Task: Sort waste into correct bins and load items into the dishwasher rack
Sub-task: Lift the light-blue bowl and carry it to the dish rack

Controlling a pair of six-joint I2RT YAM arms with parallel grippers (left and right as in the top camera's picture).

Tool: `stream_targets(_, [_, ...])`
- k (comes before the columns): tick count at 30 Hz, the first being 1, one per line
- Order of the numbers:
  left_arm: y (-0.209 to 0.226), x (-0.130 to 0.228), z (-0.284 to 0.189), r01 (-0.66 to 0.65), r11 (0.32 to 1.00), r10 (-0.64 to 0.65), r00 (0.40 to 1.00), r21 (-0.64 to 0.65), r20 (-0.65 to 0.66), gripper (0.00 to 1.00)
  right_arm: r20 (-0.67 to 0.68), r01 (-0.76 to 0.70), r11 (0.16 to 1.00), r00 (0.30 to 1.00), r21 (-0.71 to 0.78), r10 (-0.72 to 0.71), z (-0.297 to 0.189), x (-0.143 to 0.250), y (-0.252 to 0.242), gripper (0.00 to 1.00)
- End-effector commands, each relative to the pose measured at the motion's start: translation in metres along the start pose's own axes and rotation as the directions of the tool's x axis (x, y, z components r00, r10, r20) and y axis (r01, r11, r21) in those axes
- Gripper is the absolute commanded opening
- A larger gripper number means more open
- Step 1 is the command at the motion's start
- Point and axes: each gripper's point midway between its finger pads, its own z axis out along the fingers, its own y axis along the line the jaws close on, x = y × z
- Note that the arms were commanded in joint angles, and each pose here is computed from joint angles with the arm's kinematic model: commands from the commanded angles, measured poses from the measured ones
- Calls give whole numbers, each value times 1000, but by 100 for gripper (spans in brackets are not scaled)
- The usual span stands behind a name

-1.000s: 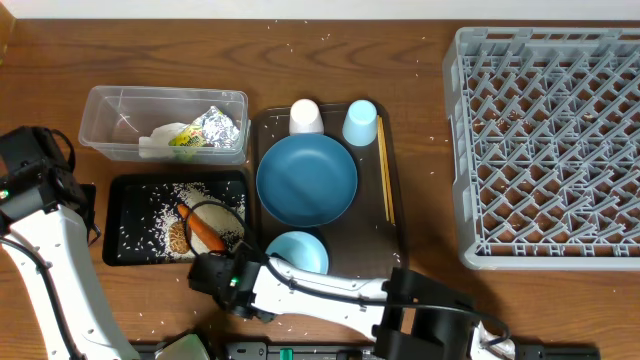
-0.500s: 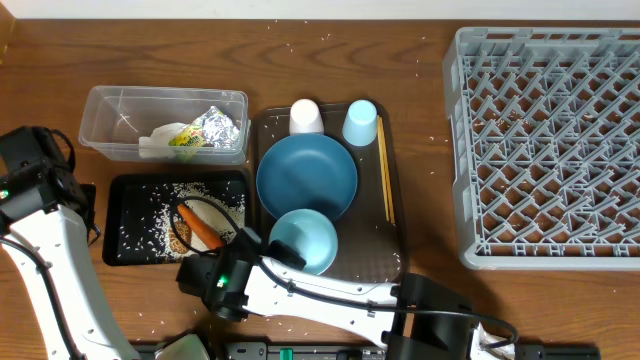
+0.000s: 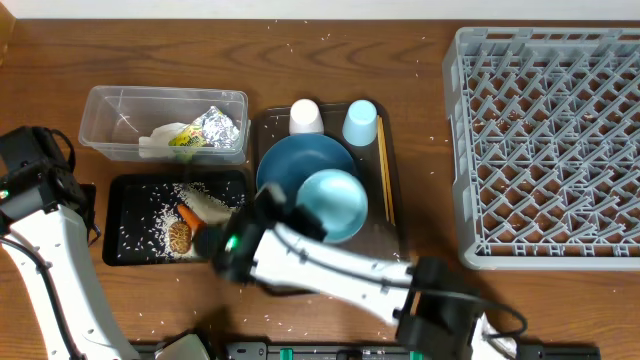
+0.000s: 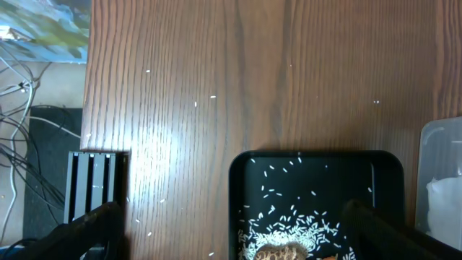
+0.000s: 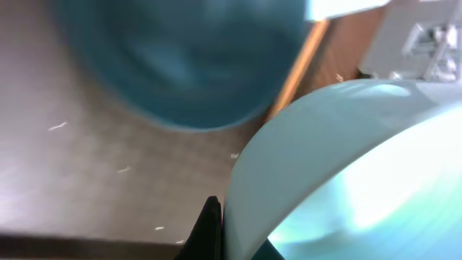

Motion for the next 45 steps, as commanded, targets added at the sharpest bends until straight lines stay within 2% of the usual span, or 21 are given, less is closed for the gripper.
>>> stream_targets(1, [3,-1,0,8,1000,-8,1000,-9,2,98,-6,-133,990,991,47,133,12,-18,-45,1])
stream_targets(8, [3,-1,0,8,1000,-8,1000,-9,2,98,-101,-350,936,930,46,353,52,-19,-136,1])
stream_targets(13, [3,-1,0,8,1000,-8,1000,-9,2,98,-203,-457,885,878,-89,433,93,-12,-189,1])
stream_targets(18, [3,-1,0,8,1000,-8,1000,-9,2,98,-258,-590,742,807,-318,531,128,-5,-240,1])
stream_targets(22, [3,-1,0,8,1000,-8,1000,-9,2,98,-266,-694,598,713,-401,649,147,12,-292,1])
stream_targets(27, [3,-1,0,8,1000,-8,1000,-9,2,98,-223,-630,400,679,-666,699,155,14,-327,1])
stream_targets(32, [3,-1,0,8,1000,-8,1000,-9,2,98,-195,-556,230,600,-799,776,164,25,-364,1])
stream_targets(38, [3,-1,0,8,1000,-8,1000,-9,2,98,-162,-516,143,502,-845,850,181,51,-405,1])
stream_targets(45, [3,-1,0,8,1000,-8,1000,-9,2,98,-49,-355,124,442,-927,896,185,68,-435,1])
